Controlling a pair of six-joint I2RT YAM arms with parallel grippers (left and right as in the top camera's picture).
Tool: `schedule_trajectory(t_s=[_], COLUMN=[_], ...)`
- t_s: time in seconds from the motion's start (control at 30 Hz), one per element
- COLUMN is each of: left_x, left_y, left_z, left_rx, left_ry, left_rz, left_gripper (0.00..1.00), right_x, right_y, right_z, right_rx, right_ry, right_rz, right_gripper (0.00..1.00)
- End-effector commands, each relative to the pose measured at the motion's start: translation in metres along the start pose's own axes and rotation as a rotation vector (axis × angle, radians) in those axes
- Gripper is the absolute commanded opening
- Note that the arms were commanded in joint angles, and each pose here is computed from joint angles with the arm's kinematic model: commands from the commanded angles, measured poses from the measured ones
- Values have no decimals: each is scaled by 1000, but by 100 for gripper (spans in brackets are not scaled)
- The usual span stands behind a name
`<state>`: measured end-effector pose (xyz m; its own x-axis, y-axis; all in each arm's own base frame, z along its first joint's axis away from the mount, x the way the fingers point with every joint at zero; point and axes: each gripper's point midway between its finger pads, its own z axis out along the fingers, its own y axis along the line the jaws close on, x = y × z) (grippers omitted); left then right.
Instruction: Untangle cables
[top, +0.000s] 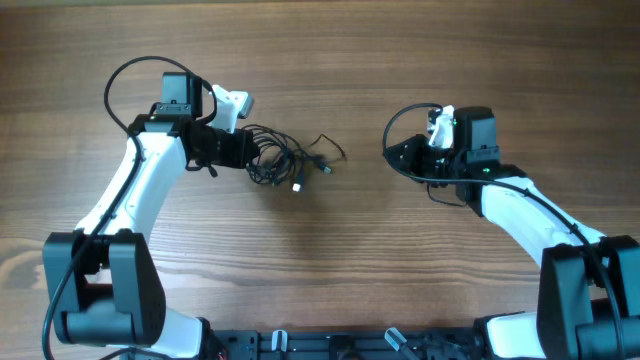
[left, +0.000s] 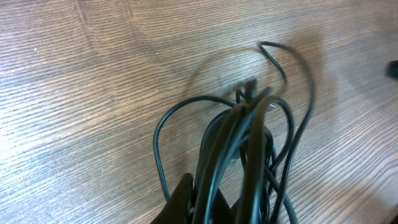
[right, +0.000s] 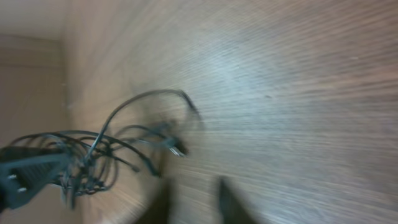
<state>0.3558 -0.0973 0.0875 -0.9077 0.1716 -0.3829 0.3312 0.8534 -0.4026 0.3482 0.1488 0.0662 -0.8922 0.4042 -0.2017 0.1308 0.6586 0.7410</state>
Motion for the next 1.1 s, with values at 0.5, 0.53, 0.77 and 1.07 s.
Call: schedule_trajectory(t_s=[0.5,0.53,0.77,1.07], left_x=[-8,-11,-45,-34], left_y=[-116,-111,-43,-76], left_z=[-15,-22,-88,-49], left_rx=[518,507,381,280], left_ry=[-70,-93,-314,-194], left_rz=[179,172,-36,63], left_gripper=[4,4,7,88], right_x=[77,70,15,8], right_y=[49,34,-51,21], right_z=[82,76,-8,-41], right_rx=[42,89,290,27], right_ry=[27,29,-11,-38], right_rz=[-83,-80,63,-211], right_gripper=[5,4,5,100])
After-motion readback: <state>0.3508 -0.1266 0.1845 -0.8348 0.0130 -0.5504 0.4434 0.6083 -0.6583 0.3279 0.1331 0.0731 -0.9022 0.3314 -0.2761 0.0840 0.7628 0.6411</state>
